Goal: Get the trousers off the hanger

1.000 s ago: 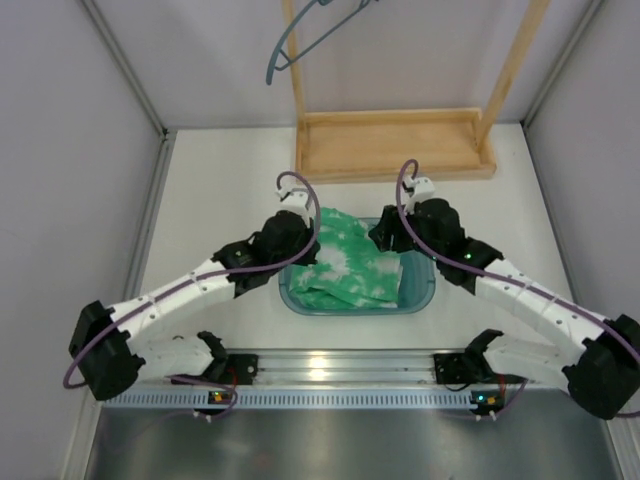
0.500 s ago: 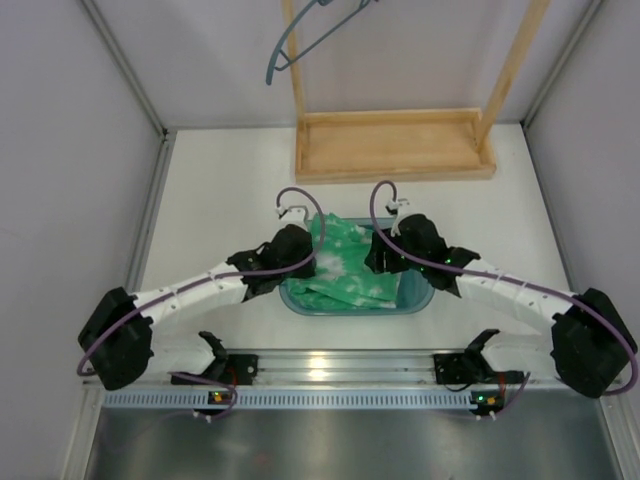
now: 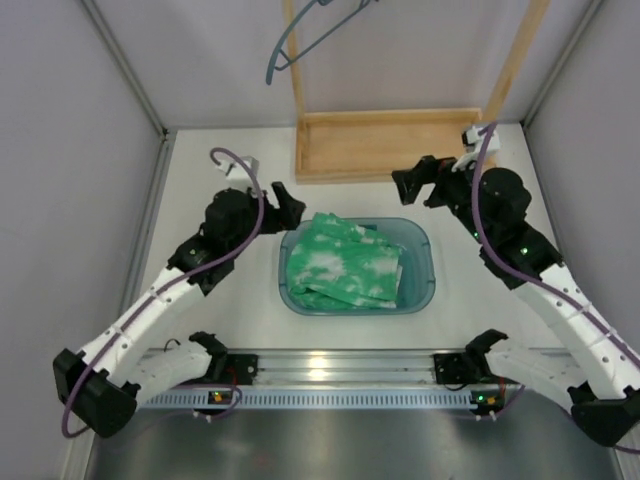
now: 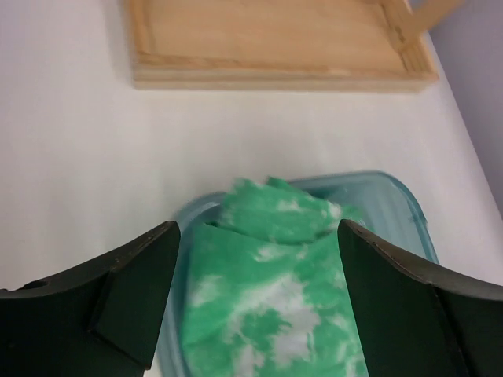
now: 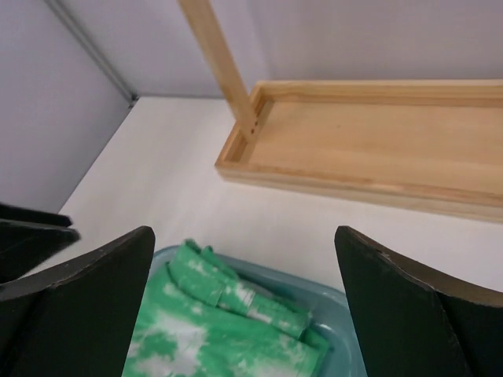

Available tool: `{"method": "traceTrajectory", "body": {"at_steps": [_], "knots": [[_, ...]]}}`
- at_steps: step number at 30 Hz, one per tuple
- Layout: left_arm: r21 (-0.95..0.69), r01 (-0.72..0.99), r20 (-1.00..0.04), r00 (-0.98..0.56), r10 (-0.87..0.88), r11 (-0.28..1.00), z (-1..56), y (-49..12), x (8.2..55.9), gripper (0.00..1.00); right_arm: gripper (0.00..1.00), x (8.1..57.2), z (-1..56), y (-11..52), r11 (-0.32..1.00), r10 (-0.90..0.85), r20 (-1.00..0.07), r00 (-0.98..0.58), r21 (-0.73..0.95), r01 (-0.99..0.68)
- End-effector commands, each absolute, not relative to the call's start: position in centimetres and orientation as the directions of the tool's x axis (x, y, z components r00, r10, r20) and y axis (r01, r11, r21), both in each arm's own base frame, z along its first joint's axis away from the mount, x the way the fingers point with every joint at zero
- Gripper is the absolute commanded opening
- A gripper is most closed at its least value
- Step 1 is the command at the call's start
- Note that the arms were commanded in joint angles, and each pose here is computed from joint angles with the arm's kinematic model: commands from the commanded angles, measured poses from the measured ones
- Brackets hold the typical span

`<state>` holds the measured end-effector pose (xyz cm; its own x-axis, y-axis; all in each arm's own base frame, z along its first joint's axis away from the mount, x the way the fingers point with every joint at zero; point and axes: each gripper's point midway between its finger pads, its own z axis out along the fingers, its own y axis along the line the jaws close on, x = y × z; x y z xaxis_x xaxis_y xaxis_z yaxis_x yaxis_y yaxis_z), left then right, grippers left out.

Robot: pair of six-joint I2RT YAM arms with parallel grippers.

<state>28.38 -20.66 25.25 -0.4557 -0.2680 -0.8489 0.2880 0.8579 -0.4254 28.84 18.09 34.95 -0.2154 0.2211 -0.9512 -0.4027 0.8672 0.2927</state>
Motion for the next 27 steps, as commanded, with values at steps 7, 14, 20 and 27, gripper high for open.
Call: {"method": "traceTrajectory", "body": {"at_steps": [7, 14, 20, 27], "knots": [[-0.477, 0.174, -0.866, -0.258, -0.428, 0.862, 31.6, -10.8, 27.0, 0.98, 0.99, 29.6, 36.2, 11.7, 0.881, 0.351, -0.929, -0.116, 0.370, -0.295], [-0.438, 0.131, -0.880, -0.268, -0.393, 0.889, 29.4, -8.7, 23.7, 0.98, 0.99, 27.3, 30.6, 10.8, 0.885, 0.353, -0.916, -0.190, 0.392, -0.250], [-0.436, 0.127, -0.881, -0.262, -0.394, 0.891, 28.9, -8.5, 23.4, 0.98, 0.99, 26.3, 28.6, 9.9, 0.893, 0.360, -0.912, -0.197, 0.398, -0.211], [-0.436, 0.127, -0.882, -0.259, -0.395, 0.891, 28.9, -8.4, 23.4, 0.98, 0.99, 26.1, 29.3, 9.8, 0.890, 0.365, -0.912, -0.186, 0.401, -0.218]]}}
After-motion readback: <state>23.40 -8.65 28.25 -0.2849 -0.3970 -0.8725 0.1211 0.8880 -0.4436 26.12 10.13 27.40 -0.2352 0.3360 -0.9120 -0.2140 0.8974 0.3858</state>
